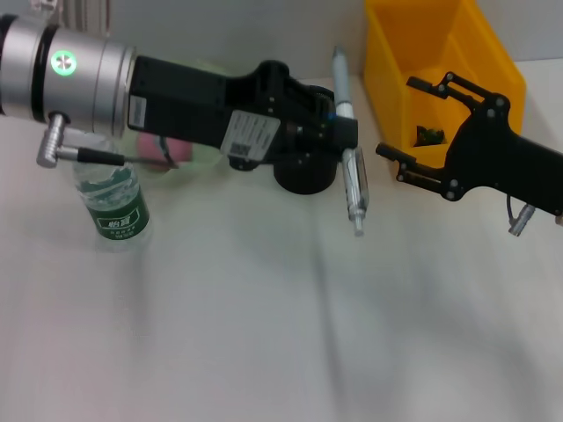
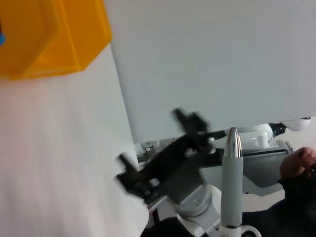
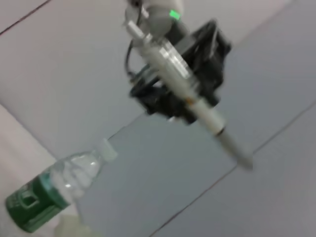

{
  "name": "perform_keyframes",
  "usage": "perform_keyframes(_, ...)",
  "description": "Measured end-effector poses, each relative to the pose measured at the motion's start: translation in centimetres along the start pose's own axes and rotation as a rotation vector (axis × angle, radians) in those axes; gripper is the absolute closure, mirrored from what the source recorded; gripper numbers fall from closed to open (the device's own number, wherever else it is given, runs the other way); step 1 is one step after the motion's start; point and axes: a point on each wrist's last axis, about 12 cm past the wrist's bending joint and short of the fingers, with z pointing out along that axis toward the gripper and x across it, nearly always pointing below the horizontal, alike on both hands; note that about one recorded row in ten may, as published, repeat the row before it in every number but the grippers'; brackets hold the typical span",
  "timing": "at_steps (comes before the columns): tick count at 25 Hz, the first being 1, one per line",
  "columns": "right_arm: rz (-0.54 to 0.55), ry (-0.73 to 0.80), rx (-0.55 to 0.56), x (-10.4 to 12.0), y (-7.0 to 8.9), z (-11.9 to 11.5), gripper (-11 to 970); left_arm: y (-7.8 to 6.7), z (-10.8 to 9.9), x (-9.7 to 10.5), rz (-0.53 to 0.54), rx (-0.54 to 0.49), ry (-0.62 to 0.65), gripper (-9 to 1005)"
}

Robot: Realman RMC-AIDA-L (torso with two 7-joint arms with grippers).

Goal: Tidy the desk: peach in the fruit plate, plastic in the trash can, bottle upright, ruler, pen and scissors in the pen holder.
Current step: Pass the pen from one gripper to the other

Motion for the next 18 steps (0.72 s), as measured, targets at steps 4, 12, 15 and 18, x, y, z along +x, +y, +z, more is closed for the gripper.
perform_keyframes(4, -0.114, -0.033, 0.033, -0.4, 0.1, 0.1, 230, 0.9, 0.3, 0.4, -0.044, 0.008, 0.007, 864)
perform_keyframes(12, -0.350, -0.094, 0.068, -1.2, 0.9, 1.1, 230, 1.3, 0.1, 0.6, -0.060, 0.007, 0.015, 864)
perform_keyframes(15, -0.389, -0.118, 0.065, -1.5, 1.1, 1.3, 230, 1.4, -0.1, 0.7, -0.059, 0.009, 0.021, 864)
perform_keyframes(18, -0.421, -0.146, 0.066, -1.8, 1.3, 1.4, 230, 1.5, -0.2, 0.9, -0.060, 0.012, 0.024, 864)
